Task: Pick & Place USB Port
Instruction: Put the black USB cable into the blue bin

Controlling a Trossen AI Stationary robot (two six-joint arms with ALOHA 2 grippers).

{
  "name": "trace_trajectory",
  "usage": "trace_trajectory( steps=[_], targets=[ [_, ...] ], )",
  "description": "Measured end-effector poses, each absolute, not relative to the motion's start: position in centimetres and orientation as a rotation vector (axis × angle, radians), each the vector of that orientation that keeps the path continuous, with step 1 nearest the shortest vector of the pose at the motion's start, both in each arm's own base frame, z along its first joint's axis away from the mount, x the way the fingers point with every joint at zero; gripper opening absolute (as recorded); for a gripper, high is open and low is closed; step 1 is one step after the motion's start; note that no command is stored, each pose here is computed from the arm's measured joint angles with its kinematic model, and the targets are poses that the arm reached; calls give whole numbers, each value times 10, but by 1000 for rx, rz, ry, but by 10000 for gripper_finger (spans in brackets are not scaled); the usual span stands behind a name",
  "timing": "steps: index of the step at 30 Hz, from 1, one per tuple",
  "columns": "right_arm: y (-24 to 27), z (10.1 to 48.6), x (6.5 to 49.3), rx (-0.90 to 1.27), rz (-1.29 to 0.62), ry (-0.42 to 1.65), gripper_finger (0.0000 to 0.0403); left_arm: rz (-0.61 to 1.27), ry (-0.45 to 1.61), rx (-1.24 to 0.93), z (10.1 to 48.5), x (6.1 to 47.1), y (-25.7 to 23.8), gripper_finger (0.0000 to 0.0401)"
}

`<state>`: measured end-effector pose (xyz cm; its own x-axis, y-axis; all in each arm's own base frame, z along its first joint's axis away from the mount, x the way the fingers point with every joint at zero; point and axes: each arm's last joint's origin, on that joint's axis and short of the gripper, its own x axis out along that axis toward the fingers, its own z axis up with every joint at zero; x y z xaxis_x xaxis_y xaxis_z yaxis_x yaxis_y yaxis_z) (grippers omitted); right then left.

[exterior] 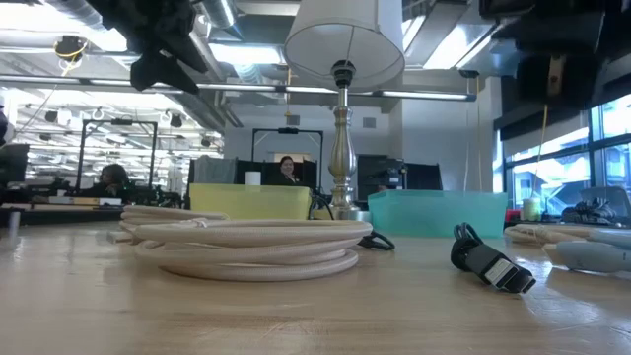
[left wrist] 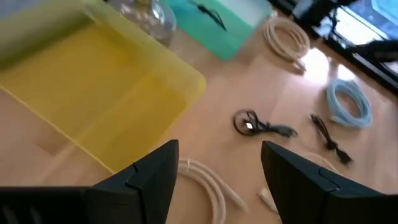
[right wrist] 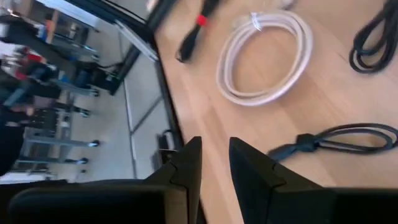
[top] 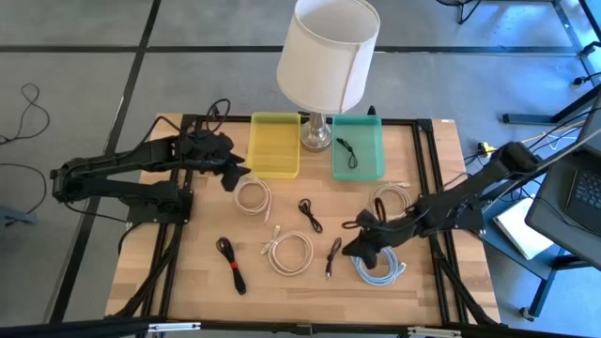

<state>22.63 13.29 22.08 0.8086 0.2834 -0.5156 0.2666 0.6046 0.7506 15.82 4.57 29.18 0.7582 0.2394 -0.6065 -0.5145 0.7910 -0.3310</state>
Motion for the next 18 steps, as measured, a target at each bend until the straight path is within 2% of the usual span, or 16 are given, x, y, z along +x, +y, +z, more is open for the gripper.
trace_trajectory(
  steps=[4,9,13,18],
  targets=[
    [128,207,242,915,-22,648,86,434,531,-503,295,160,47,223],
    [107,194,266,763,-39,686,86,421,484,-486,299,163,47,223],
    [95,199,290,636,-49,675,86,420,481,-485,299,163,48,223],
    [76,198,318,490,-100,769,88,420,481,-484,299,163,48,223]
  ],
)
